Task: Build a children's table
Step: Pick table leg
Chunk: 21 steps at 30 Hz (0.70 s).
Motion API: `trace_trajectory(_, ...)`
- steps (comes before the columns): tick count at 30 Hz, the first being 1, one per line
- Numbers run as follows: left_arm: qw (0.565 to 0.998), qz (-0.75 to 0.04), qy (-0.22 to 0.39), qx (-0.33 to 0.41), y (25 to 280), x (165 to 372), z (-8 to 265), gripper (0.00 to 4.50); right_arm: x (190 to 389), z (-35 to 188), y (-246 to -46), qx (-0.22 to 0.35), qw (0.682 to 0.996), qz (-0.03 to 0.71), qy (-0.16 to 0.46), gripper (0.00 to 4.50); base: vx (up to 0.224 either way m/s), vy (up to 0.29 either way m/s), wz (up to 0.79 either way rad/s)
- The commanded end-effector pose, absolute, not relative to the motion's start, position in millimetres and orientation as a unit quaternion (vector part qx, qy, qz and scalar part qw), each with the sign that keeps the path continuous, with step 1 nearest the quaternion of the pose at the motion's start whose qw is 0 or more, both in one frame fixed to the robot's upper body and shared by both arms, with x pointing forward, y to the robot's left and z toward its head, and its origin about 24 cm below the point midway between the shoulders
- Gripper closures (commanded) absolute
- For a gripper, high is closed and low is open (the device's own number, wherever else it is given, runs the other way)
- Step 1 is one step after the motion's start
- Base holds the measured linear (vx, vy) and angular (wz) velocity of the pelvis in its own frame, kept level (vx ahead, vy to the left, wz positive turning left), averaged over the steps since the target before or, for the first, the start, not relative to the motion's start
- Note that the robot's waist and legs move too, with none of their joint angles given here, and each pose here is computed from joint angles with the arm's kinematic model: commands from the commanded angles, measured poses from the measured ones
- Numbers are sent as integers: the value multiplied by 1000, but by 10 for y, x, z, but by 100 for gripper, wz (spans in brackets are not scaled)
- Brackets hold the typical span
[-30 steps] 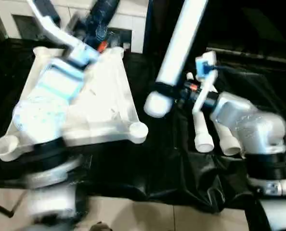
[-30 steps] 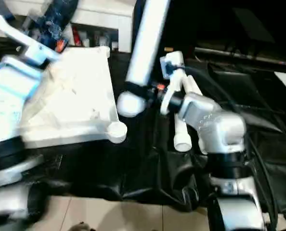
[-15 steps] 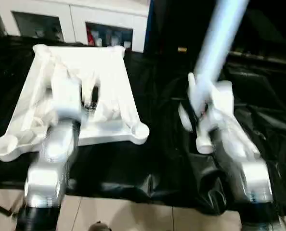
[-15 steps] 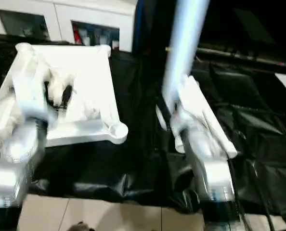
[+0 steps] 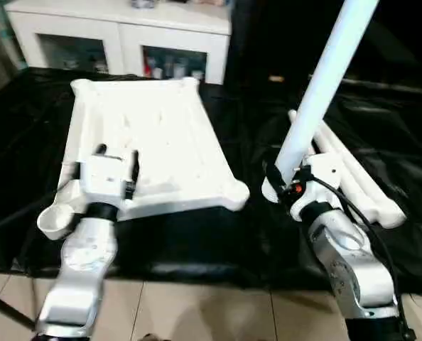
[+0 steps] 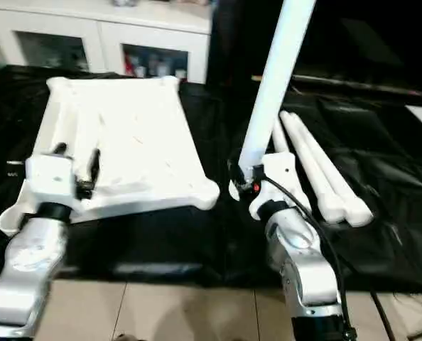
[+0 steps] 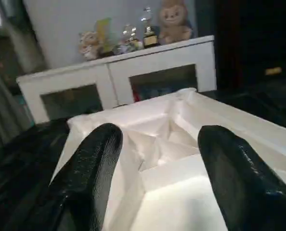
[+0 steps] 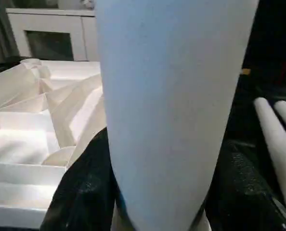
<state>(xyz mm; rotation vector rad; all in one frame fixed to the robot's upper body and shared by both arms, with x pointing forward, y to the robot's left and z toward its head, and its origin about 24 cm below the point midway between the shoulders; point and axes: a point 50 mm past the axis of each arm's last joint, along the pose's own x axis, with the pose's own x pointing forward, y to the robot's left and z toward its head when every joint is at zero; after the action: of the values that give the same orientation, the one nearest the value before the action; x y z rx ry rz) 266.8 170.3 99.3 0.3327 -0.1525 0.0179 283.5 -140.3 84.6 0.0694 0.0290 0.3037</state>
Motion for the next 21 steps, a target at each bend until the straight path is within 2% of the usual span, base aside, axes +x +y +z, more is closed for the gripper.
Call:
trace_trajectory(1, 979, 10, -101, 176, 1636, 2686, 1105, 146, 2855, 941, -1402, 36, 987, 156, -5, 256, -62, 56, -10)
trace_trajectory(5, 980, 16, -106, 170, 1635, 2721, 1131, 146, 2872, 955, -1405, 34, 987, 157, -7, 256, -106, -7, -2)
trace_trajectory(13, 982, 46, -99, 153, 1708, 2736, 1168, 146, 2922, 986, -1421, 44, 987, 154, -5, 256, -39, -164, 3)
trace_trajectory(18, 988, 35, -89, 119, 1712, 2764, 1187, 146, 2920, 987, -1364, 29, 985, 173, -1, 256, -91, -16, 4)
trace_trajectory(21, 985, 23, -103, 134, 1707, 2781, 1235, 146, 2912, 992, -1307, 25, 981, 192, -4, 256, -54, 3, 38)
